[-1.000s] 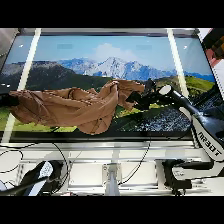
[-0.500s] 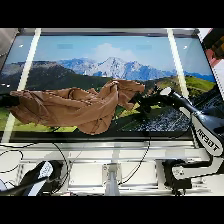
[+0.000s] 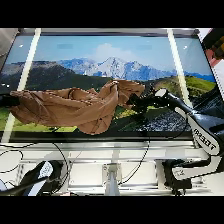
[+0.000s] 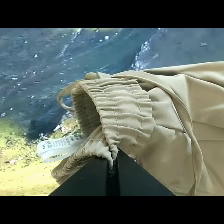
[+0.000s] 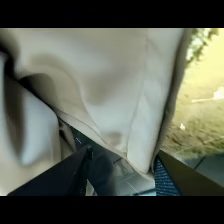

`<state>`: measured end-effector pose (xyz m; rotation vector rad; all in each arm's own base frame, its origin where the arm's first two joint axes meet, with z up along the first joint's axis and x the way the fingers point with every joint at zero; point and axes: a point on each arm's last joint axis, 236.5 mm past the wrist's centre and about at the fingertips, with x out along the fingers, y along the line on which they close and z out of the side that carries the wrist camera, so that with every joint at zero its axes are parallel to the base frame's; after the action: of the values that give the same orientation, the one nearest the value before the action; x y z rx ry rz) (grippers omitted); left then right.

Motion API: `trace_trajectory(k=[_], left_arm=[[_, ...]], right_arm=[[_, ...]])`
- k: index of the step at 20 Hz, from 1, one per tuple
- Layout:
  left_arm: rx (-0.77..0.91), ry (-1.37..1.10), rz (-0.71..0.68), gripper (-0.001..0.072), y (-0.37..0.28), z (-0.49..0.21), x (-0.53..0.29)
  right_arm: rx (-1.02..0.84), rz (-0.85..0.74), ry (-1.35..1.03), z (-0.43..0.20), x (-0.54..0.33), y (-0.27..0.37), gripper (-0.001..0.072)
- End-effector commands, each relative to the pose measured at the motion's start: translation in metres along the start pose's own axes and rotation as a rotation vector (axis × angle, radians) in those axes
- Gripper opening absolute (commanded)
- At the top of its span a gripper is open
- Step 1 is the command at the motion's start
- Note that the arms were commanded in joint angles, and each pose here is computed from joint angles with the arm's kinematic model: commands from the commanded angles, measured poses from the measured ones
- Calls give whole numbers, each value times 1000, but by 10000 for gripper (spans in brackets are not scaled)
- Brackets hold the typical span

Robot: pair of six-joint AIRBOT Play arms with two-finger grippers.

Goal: Fold the clothes and pants, and hang the long-sleeved shirts on hangers.

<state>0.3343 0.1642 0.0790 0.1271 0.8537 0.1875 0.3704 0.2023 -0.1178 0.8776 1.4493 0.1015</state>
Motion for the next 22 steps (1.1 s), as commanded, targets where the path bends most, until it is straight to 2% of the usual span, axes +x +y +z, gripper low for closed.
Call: trace_trajectory(k=[1, 3, 4, 8, 12, 14, 15, 19, 22], left_arm=[[-3, -2, -3, 53, -1, 0, 0], [-18, -11, -16, 54, -4, 3, 0], [-29, -20, -24, 54, -6, 5, 0], [-177, -230, -18, 53, 0, 52, -1], [-616, -577, 37, 50, 49, 117, -21], [-823, -709, 12, 49, 64, 142, -34], [-853, -733, -20, 48, 61, 157, -36], [-743, -768, -231, 47, -1, 254, -38], [-681, -839, -328, 47, -27, 318, -54]], right_arm=[[-10, -1, -22, 4, 2, 1, 310], [-43, 4, -26, 6, 1, 4, 57], [-92, 13, -36, 10, -2, 10, 15], [-315, 46, -161, 52, -39, 53, 14], [-397, 71, -386, 138, -141, 90, 14], [-394, 90, -477, 173, -205, 96, 13], [-395, 95, -525, 187, -236, 97, 13], [-432, 80, -708, 216, -354, 102, 11], [-461, -59, -811, 222, -422, 79, 11]])
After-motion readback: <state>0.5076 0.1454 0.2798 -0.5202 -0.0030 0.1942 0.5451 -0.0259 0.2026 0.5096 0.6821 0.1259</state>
